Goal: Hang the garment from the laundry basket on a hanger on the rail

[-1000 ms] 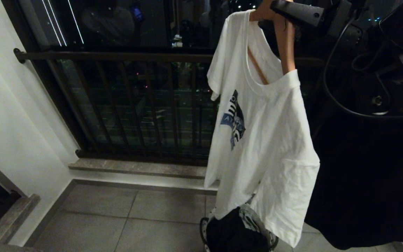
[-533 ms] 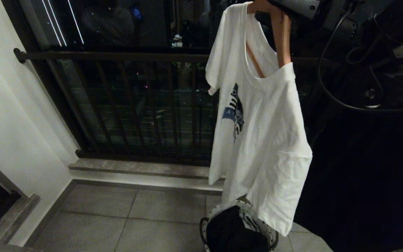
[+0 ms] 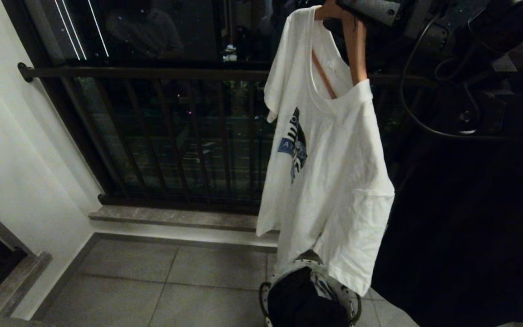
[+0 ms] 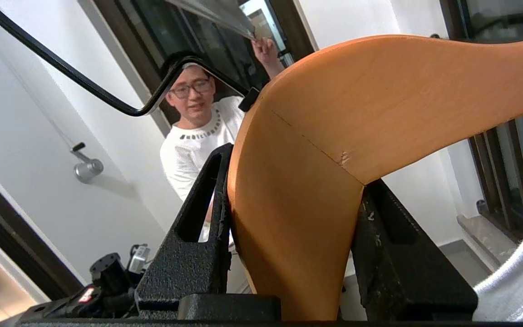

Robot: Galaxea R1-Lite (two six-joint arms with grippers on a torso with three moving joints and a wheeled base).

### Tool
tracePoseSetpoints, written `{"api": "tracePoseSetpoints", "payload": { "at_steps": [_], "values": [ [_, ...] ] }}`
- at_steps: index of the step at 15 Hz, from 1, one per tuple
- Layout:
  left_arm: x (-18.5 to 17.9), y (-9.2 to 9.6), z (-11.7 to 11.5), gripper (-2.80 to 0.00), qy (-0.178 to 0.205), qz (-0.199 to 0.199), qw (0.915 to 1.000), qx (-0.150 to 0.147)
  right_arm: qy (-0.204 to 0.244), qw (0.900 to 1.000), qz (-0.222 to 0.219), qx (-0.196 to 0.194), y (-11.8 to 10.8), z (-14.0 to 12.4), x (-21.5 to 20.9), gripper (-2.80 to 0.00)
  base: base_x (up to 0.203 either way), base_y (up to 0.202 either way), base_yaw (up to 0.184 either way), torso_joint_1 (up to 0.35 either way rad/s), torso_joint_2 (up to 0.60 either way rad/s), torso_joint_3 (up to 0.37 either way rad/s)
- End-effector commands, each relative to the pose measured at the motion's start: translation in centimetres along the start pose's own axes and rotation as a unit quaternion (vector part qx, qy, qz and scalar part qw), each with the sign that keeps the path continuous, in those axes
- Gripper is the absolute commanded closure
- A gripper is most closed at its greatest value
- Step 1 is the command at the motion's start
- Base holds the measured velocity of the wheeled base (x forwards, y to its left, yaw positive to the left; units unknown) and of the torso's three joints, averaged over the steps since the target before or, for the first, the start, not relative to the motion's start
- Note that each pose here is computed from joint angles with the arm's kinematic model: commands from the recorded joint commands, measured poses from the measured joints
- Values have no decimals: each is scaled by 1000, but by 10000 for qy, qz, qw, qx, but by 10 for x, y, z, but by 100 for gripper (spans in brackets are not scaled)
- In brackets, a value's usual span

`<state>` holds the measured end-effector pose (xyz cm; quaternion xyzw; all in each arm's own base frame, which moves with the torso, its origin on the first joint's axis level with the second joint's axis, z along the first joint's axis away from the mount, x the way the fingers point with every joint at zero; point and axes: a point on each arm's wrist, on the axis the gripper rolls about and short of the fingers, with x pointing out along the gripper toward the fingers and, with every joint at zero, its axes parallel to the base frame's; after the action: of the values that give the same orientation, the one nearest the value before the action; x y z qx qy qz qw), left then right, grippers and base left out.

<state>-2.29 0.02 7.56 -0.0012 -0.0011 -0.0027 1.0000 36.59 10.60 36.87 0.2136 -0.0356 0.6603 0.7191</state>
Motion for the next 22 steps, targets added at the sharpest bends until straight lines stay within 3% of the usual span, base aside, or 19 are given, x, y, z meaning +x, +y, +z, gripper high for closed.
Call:
{"api": "tracePoseSetpoints", "payload": {
  "at_steps": [1,7,12,13,22],
  "values": [
    [0,0,0,0,3,4,10000,1,32,10000,8,48,-7,-4,0,0,0,0,0,0,0,0],
    [0,0,0,0,3,4,10000,-4,153,9998,3,107,-16,-7,-2,0,0,0,0,0,0,0],
    [0,0,0,0,3,4,10000,-4,218,9995,-99,221,-12,-1,-6,0,0,0,0,0,0,0],
    [0,0,0,0,3,4,10000,-4,216,9995,-111,194,-12,0,-7,-280,0,0,0,0,0,0],
    [0,0,0,0,3,4,10000,-4,237,9993,-276,80,-6,-13,-23,-280,0,0,0,0,0,0]
  ]
}}
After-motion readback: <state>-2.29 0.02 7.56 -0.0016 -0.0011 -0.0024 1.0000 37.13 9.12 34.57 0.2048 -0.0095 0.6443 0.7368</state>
